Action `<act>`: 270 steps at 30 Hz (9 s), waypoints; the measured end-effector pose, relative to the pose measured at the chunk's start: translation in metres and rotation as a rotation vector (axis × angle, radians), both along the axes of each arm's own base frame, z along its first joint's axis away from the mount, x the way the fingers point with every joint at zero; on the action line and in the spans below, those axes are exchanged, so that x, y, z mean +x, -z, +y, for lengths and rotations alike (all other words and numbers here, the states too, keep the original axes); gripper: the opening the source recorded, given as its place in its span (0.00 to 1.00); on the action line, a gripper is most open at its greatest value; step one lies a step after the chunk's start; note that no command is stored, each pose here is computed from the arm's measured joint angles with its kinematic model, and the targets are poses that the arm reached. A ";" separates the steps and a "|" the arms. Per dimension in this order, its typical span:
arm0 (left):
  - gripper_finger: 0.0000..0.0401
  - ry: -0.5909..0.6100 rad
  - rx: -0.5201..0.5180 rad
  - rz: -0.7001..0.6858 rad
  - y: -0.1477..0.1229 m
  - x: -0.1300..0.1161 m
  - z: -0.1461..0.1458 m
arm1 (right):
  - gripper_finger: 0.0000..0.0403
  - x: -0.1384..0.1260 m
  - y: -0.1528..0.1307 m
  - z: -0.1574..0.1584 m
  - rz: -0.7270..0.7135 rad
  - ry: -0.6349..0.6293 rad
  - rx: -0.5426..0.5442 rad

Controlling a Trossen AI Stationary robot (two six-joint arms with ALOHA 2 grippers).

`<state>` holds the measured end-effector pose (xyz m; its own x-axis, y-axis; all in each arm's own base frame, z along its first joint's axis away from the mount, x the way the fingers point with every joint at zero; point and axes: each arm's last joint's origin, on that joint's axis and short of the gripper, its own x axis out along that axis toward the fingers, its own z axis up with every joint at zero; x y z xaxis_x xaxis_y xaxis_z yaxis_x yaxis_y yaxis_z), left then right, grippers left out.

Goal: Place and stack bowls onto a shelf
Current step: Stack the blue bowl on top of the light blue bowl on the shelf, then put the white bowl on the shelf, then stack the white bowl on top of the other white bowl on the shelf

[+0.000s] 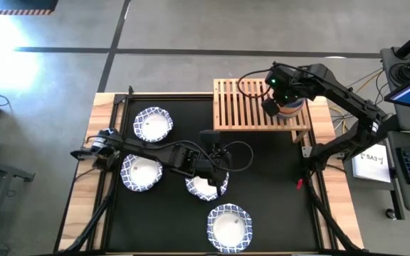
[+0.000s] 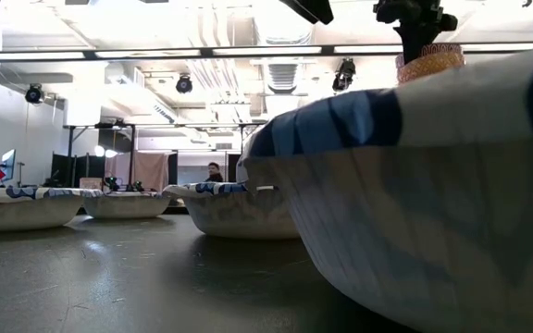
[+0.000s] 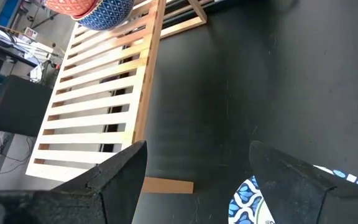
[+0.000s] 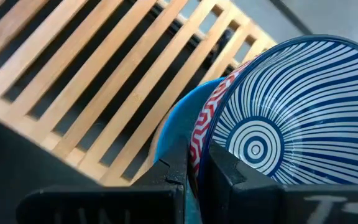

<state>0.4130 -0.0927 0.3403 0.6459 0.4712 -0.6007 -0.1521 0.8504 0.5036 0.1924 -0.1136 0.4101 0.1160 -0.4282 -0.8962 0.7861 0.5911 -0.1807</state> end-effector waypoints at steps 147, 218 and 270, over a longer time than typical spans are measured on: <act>0.57 -0.036 -0.499 0.253 0.174 -0.049 -0.053 | 0.25 0.016 0.001 0.137 -0.196 -0.634 0.151; 0.00 0.052 -0.043 0.036 0.016 0.035 0.151 | 0.25 0.014 -0.028 0.128 -0.281 -0.587 -0.216; 0.42 0.235 -0.495 -0.002 -0.021 0.033 0.081 | 0.25 0.013 -0.027 0.127 -0.217 -0.677 -0.248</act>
<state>0.4458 -0.0120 0.3608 0.7010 -0.0244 -0.7127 0.0698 0.9970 0.0346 0.2055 0.0139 0.4368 0.5886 -0.3870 -0.7098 0.2987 0.9200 -0.2538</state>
